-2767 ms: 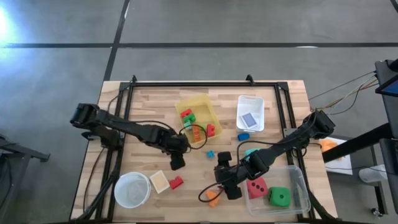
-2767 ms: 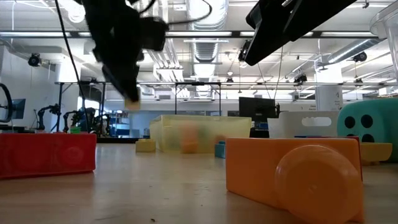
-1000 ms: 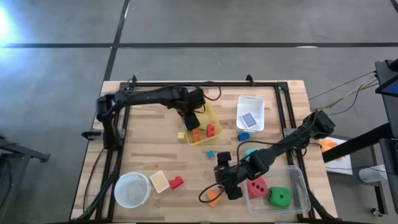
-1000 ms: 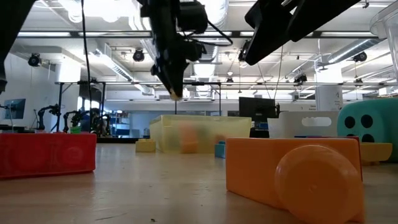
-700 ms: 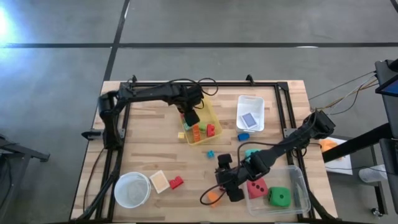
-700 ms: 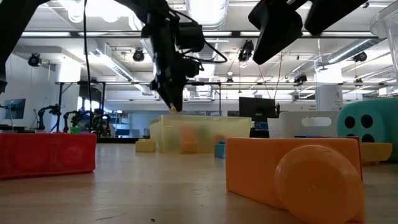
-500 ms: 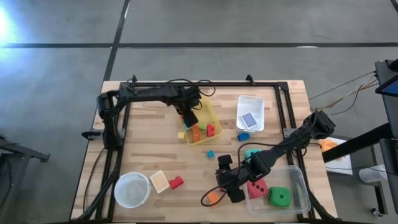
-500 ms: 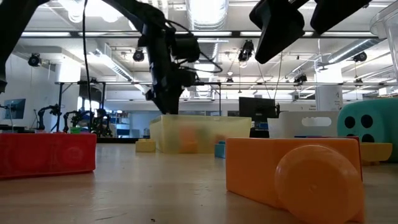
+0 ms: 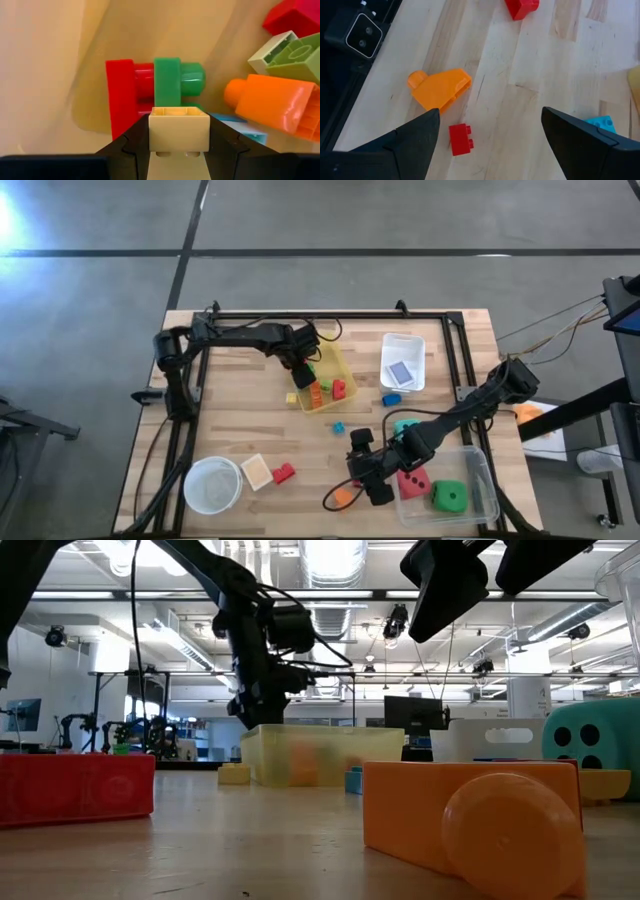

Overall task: Pick & Place Toys
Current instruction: Put the yellow game piece into the yellow bin

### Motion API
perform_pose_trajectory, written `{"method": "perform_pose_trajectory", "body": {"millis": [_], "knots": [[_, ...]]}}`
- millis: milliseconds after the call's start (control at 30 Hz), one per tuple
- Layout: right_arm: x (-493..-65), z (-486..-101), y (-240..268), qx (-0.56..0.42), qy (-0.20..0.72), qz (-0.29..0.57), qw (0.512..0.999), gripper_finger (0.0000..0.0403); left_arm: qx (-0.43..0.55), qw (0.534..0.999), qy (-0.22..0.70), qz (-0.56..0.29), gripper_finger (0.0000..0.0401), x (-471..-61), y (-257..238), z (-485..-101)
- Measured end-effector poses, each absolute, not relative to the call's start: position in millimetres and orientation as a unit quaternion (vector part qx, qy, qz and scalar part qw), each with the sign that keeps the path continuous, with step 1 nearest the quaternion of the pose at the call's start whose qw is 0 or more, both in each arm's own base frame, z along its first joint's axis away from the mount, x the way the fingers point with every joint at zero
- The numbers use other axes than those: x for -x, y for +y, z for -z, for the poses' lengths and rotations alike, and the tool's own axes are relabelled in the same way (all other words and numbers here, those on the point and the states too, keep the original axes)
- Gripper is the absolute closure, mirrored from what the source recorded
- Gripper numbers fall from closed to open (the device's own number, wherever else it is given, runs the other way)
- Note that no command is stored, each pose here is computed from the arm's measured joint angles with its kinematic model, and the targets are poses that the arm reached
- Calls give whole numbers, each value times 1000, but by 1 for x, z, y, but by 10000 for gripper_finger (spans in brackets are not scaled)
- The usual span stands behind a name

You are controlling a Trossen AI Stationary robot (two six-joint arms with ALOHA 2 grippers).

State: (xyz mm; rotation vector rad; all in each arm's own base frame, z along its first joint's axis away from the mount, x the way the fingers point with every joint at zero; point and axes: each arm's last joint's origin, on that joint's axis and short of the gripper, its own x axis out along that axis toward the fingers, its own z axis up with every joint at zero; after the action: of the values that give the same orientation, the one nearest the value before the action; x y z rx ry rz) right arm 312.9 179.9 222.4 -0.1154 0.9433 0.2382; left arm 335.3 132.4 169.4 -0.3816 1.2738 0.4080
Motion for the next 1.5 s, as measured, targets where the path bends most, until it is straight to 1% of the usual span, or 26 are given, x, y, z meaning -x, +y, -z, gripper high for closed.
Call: {"method": "perform_pose_trajectory", "body": {"millis": [700, 900, 1333, 1500], "knots": [[-313, -222, 180, 56, 453, -114, 882, 60, 179, 765, 591, -185, 262, -334, 131, -167], [-313, -222, 180, 56, 453, -114, 883, 60, 188, 756, 598, -186, 221, -333, 130, -163], [-313, -222, 180, 56, 453, -114, 883, 60, 193, 756, 595, -191, 131, -334, 129, -164], [-313, -222, 180, 57, 452, -115, 883, 60, 192, 756, 595, -192, 103, -334, 129, -164]]}}
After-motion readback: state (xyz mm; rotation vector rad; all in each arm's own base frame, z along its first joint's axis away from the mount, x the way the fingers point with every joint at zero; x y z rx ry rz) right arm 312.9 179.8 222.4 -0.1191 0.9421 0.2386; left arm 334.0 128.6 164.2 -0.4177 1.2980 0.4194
